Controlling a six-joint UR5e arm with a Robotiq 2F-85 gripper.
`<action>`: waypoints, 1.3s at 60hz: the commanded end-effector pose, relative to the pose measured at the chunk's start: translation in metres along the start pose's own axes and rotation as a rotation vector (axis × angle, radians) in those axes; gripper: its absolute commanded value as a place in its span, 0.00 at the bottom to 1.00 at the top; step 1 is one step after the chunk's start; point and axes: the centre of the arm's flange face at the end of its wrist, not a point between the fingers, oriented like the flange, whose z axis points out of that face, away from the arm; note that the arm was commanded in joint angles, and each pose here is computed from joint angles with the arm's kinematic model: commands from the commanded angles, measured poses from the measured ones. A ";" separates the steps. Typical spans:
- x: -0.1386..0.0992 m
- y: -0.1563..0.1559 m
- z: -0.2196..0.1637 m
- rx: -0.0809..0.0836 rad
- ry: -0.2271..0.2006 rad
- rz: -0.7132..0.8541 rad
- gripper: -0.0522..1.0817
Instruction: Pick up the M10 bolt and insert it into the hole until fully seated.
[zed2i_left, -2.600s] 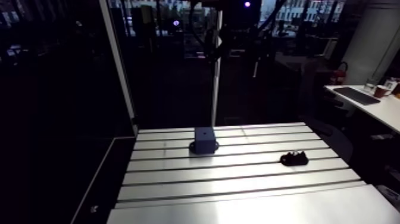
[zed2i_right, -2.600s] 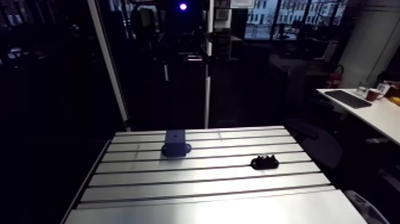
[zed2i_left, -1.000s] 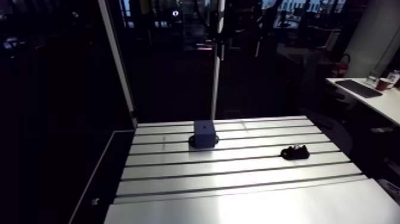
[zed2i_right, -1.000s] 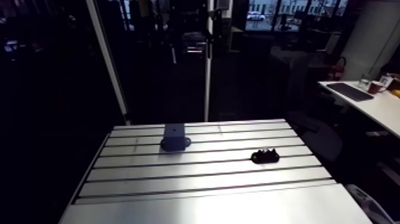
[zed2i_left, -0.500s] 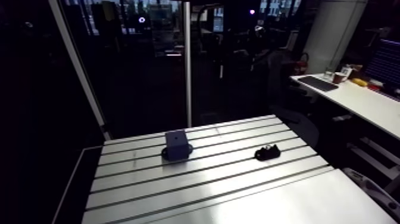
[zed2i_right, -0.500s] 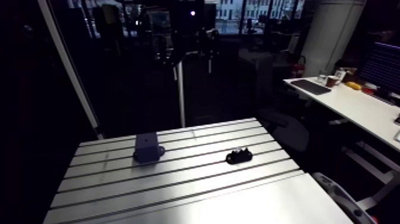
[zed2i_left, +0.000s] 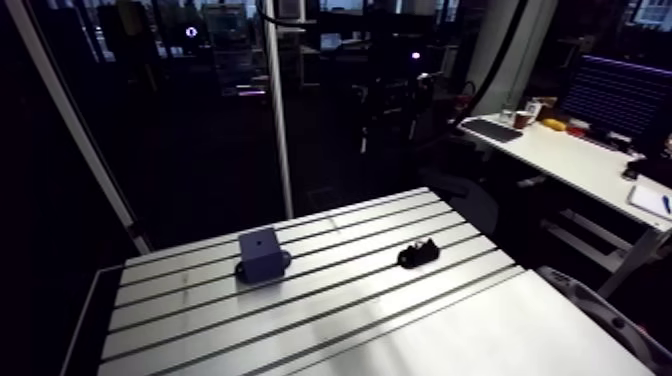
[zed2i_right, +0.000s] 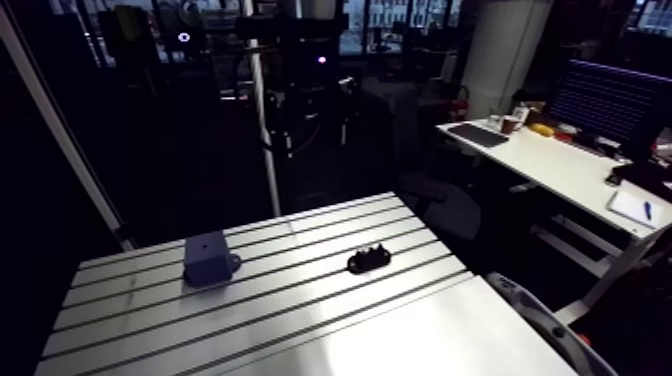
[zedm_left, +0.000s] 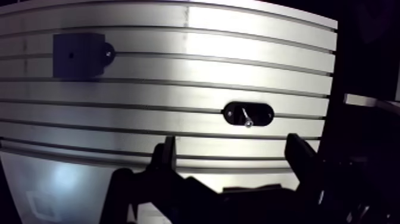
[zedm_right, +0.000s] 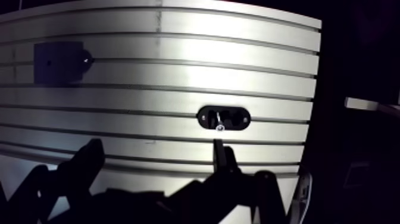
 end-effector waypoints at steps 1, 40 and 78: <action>-0.006 0.015 0.020 -0.004 0.017 -0.030 0.05; -0.020 0.059 0.099 0.040 -0.051 0.034 0.05; -0.043 0.081 0.155 0.049 -0.072 0.083 0.23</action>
